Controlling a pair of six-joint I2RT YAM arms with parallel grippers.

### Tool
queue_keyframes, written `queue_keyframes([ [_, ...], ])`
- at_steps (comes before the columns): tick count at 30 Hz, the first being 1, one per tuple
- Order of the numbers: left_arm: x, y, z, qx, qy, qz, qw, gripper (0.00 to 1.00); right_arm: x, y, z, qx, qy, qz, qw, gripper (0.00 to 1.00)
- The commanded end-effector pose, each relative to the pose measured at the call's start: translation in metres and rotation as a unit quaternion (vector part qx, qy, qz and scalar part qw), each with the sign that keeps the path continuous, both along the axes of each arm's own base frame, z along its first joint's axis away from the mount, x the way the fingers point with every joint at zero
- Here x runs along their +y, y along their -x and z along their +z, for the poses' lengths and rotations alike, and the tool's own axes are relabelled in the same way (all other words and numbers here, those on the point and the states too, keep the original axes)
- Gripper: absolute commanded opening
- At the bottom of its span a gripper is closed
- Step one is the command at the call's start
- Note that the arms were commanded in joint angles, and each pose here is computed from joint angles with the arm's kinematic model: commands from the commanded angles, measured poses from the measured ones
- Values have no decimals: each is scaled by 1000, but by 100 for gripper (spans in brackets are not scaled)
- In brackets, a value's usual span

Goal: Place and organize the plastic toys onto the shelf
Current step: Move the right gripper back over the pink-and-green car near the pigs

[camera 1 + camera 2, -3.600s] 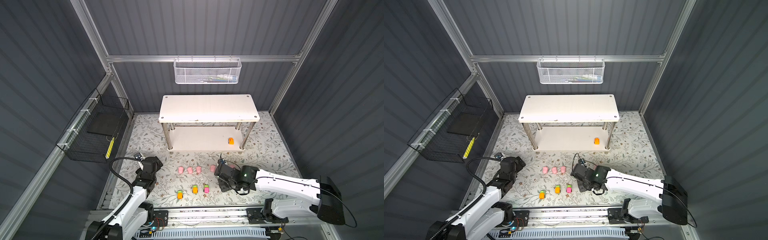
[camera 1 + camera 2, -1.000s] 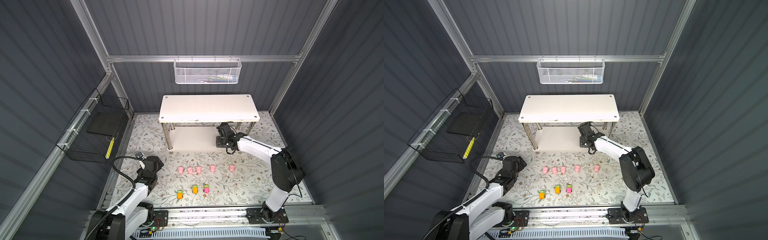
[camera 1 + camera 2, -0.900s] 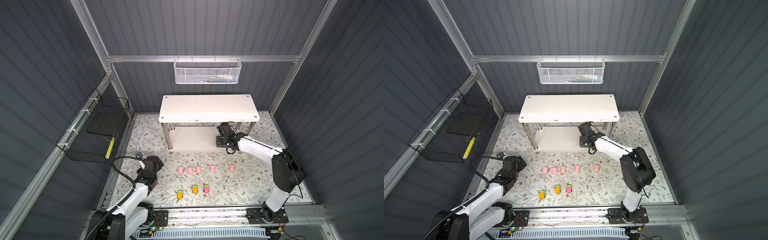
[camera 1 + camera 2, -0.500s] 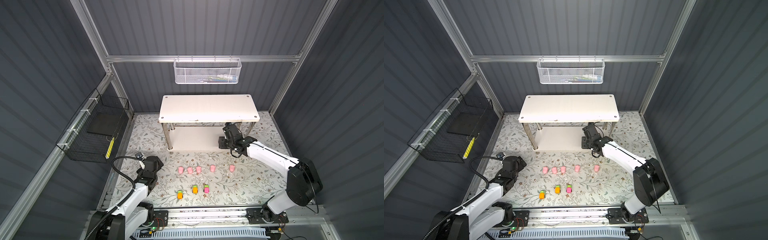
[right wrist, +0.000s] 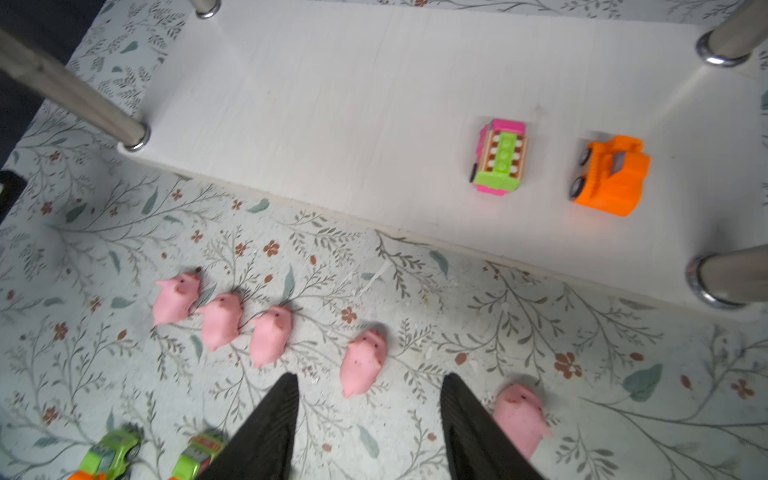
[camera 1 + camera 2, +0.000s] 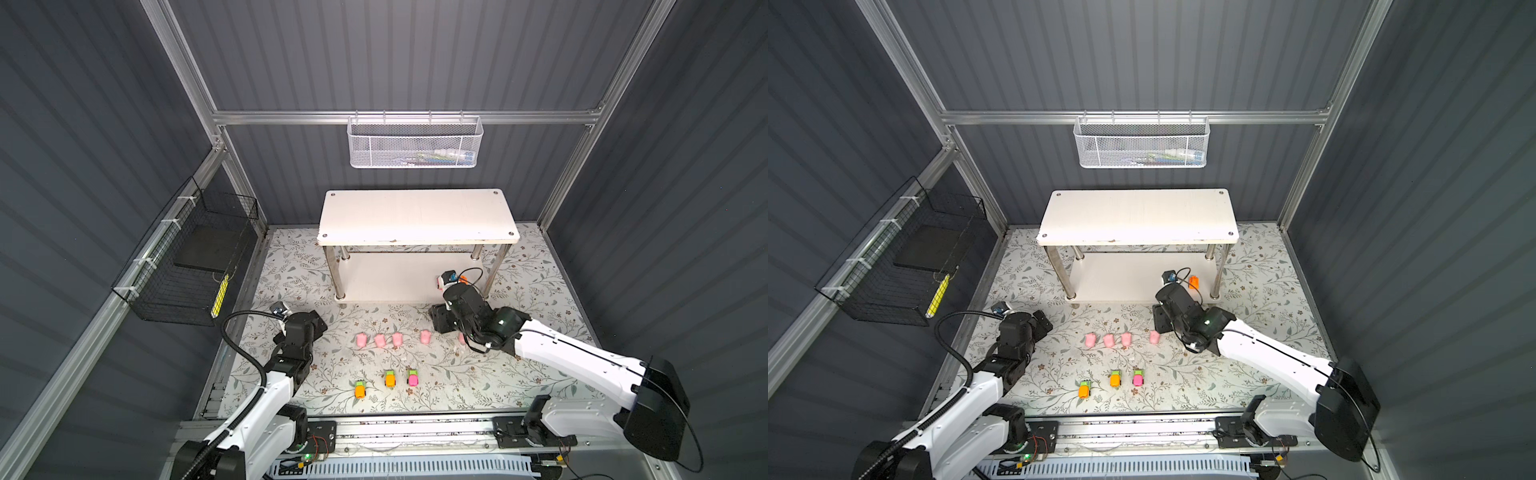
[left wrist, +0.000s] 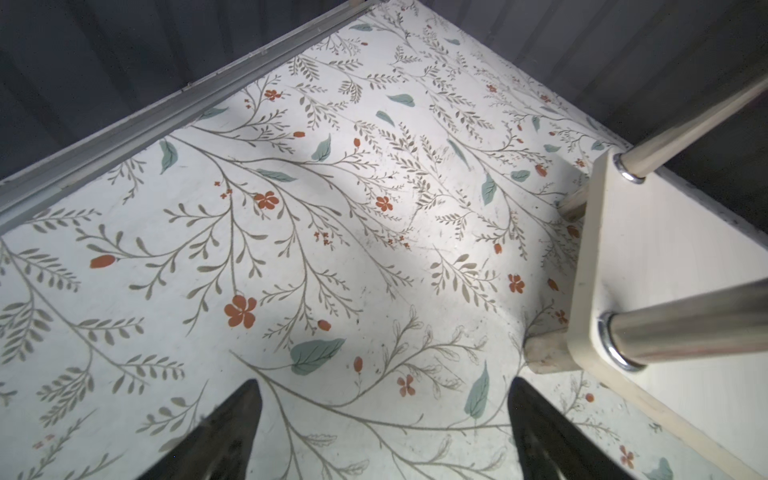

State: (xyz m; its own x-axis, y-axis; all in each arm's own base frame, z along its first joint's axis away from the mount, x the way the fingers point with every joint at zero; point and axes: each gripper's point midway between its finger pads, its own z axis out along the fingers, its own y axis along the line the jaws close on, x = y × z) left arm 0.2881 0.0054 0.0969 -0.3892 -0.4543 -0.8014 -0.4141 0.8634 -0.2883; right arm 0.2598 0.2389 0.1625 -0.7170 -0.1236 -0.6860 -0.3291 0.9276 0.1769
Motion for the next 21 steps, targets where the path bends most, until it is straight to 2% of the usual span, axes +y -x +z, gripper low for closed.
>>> queue_keyframes([
  [1, -11, -6, 12, -20, 3, -31, 999, 92, -4, 34, -27, 64, 23, 15, 998, 58],
  [7, -16, -12, 17, -25, 6, -38, 999, 93, 14, 75, -56, 126, 47, 63, 989, 61],
  [21, -15, -12, 20, -31, 6, -34, 999, 94, 50, 109, -73, 205, 92, 155, 962, 63],
])
